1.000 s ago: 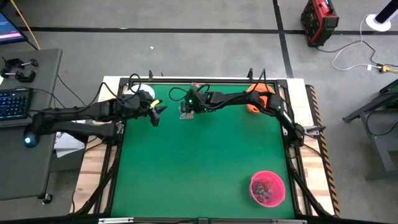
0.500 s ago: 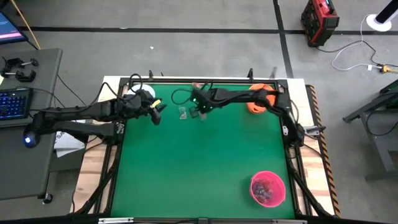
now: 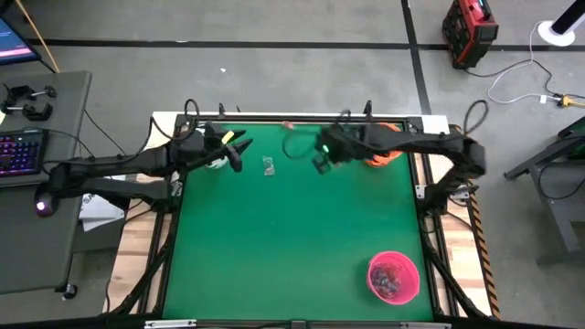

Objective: Sort candy by brand, put in halloween buckets
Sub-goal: Put the orange gummy into the pink bucket

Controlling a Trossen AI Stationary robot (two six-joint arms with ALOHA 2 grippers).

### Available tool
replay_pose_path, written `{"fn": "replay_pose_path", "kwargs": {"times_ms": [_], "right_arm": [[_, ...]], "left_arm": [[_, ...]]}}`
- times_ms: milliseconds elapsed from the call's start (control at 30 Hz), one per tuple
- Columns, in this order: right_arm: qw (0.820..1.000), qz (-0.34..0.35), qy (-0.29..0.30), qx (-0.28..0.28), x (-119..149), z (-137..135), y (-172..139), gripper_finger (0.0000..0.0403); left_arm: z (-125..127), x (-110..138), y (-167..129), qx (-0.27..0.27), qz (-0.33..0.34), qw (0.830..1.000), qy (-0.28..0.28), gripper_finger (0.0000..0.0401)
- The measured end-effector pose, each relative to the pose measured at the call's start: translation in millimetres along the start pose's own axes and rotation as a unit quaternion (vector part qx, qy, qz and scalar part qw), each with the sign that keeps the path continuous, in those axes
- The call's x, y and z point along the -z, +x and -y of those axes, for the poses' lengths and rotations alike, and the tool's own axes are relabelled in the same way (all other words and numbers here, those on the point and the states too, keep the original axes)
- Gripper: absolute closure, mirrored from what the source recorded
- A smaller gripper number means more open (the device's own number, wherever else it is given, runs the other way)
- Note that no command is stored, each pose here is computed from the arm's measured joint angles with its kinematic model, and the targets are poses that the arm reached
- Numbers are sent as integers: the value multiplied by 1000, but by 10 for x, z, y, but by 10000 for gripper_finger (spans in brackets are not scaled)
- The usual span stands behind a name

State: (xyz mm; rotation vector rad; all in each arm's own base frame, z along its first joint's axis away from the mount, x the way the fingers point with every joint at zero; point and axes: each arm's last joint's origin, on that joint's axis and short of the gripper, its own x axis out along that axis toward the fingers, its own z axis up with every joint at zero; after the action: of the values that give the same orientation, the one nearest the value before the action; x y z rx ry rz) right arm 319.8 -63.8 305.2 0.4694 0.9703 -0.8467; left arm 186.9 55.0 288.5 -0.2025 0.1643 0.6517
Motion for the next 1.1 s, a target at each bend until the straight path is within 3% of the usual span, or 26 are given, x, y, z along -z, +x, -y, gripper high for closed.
{"fn": "replay_pose_path", "kwargs": {"times_ms": [233, 400, 600, 700, 833, 1100], "right_arm": [[992, -54, 101, -56, 998, 129, -289, 403], [975, -83, 122, -164, 1461, 98, -769, 403], [926, -245, 99, -268, 1927, -45, -1185, 403], [910, -304, 99, -263, 2153, -109, -1278, 403], [913, -339, 116, -198, 2393, -161, -1260, 403], [905, -375, 131, -155, 2489, -254, -1186, 402]], "left_arm": [[57, -46, 252, 61, 41, 997, -22, 227], [91, -28, 482, 99, 66, 992, -33, 227], [115, 16, 721, 143, 63, 985, -69, 227], [143, -9, 805, 152, 57, 985, -64, 227], [176, -81, 858, 154, 65, 984, -59, 227], [198, -176, 865, 151, 79, 985, 0, 227]]}}
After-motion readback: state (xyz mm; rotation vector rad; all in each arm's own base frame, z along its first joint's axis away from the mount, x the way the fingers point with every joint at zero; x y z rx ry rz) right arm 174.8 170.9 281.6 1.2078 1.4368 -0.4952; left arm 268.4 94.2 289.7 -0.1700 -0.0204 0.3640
